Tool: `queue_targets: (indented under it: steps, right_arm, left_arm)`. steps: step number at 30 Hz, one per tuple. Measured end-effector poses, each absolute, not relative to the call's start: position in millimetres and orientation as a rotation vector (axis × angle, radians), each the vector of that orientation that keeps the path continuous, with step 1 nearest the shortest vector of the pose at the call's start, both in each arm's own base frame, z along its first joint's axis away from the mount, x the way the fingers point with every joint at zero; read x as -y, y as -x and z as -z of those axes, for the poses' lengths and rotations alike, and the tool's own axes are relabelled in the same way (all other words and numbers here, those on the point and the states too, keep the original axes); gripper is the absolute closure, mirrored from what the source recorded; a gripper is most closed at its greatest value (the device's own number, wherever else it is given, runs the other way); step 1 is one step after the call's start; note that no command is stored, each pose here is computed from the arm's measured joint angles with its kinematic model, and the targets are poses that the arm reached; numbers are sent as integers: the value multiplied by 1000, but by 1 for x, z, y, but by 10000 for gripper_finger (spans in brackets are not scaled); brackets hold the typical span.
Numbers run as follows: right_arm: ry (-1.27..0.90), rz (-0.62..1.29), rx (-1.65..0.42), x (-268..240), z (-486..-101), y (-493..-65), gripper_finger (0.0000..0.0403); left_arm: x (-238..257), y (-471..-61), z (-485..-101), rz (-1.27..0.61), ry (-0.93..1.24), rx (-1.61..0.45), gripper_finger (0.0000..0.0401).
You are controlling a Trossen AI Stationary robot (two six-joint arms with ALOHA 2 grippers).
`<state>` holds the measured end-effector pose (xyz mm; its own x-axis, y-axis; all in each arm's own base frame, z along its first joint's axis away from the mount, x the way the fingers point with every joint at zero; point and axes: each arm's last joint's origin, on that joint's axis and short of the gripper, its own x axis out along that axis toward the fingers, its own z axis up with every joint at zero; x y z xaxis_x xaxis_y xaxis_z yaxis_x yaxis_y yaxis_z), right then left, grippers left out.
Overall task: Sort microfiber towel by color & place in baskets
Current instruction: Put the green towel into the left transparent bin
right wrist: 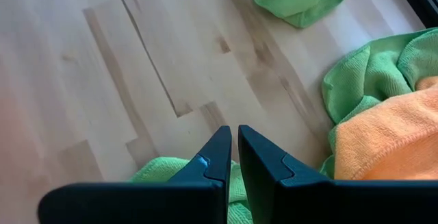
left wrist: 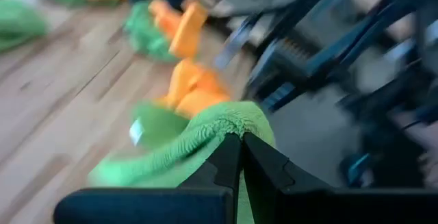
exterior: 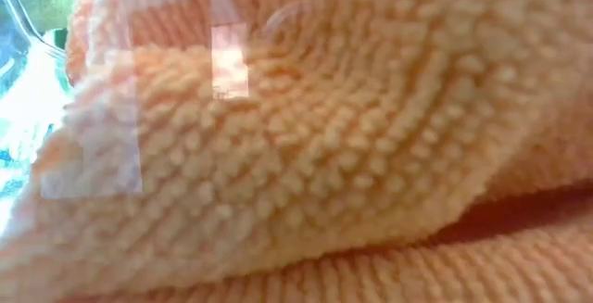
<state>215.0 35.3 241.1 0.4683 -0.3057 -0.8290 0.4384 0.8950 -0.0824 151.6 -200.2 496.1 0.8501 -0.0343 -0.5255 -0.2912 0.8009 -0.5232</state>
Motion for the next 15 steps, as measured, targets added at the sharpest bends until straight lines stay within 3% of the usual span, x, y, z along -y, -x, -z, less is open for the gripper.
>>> queue_targets:
  steps: [4,15]
  right_arm:
    - [-156,453,-964,-36,-247,-217,381]
    - [-150,446,-956,-36,-251,-218,381]
  left_arm:
    - [209,-139,-494,-185,673,-516,401]
    - [241,-135,-468,-173,679,-686,401]
